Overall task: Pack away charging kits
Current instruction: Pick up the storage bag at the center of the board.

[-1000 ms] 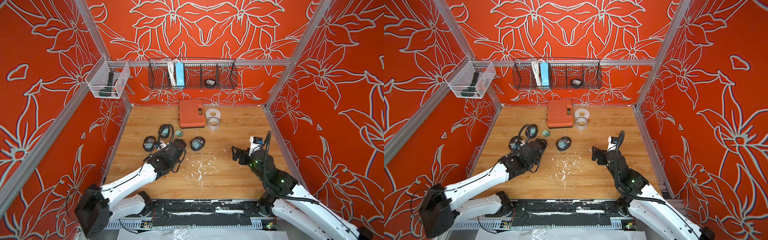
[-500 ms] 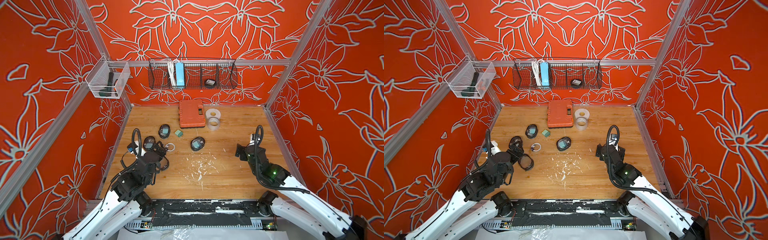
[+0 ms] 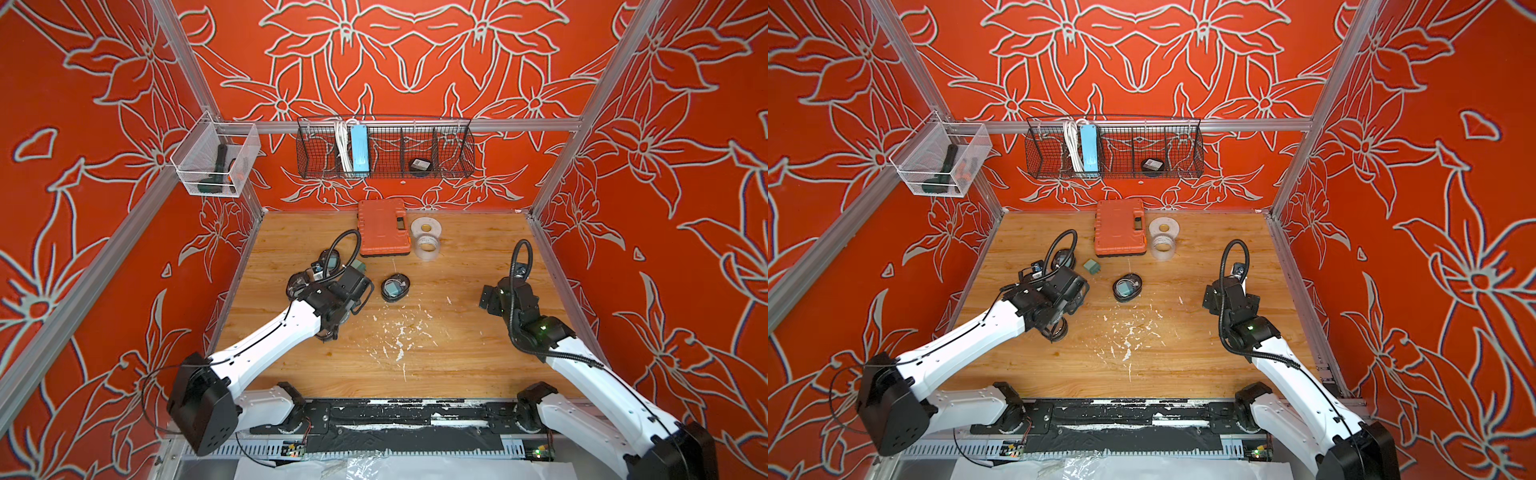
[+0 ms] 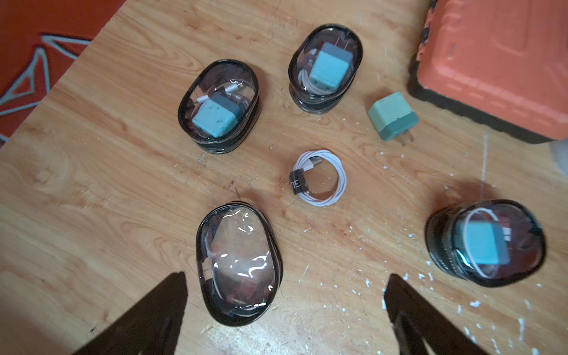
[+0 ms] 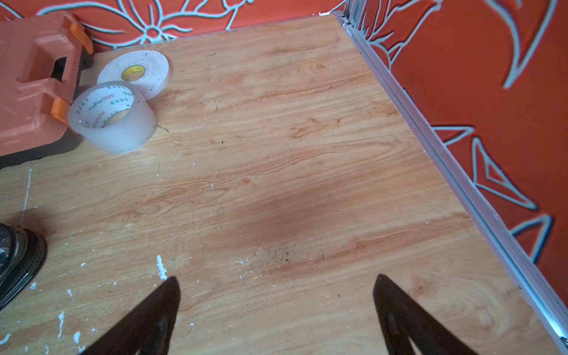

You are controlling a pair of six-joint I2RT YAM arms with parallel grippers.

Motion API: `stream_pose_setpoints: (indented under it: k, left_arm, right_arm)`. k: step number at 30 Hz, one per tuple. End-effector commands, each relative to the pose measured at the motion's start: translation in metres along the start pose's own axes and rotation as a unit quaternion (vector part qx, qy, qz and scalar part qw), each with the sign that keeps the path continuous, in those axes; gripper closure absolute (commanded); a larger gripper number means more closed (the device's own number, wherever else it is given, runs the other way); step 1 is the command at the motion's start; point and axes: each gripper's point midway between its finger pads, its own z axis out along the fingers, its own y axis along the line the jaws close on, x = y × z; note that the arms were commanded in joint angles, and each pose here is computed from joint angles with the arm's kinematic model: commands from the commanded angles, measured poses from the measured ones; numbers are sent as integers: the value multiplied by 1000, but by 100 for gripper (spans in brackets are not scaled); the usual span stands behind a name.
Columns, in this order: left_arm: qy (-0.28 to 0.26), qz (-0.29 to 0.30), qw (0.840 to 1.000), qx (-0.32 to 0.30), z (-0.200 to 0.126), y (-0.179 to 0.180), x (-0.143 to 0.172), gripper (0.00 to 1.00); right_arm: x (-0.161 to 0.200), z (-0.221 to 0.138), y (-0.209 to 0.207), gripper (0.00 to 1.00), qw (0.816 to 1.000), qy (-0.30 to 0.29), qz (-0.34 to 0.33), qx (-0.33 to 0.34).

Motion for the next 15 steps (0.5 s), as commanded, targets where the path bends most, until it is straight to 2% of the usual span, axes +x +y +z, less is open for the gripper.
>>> stream_pose_setpoints:
  k: [1, 12, 15]
  left_arm:
    - [39, 32, 997, -51, 12, 17, 12, 4]
    - [106, 68, 982, -139, 53, 26, 33, 10]
    - [114, 78, 978, -156, 63, 26, 38, 16]
  right_arm:
    - [0, 2, 8, 2, 1000, 3, 5, -21]
    - [-3, 2, 8, 2, 1000, -2, 8, -25]
    - [-2, 3, 9, 2, 1000, 0, 8, -27]
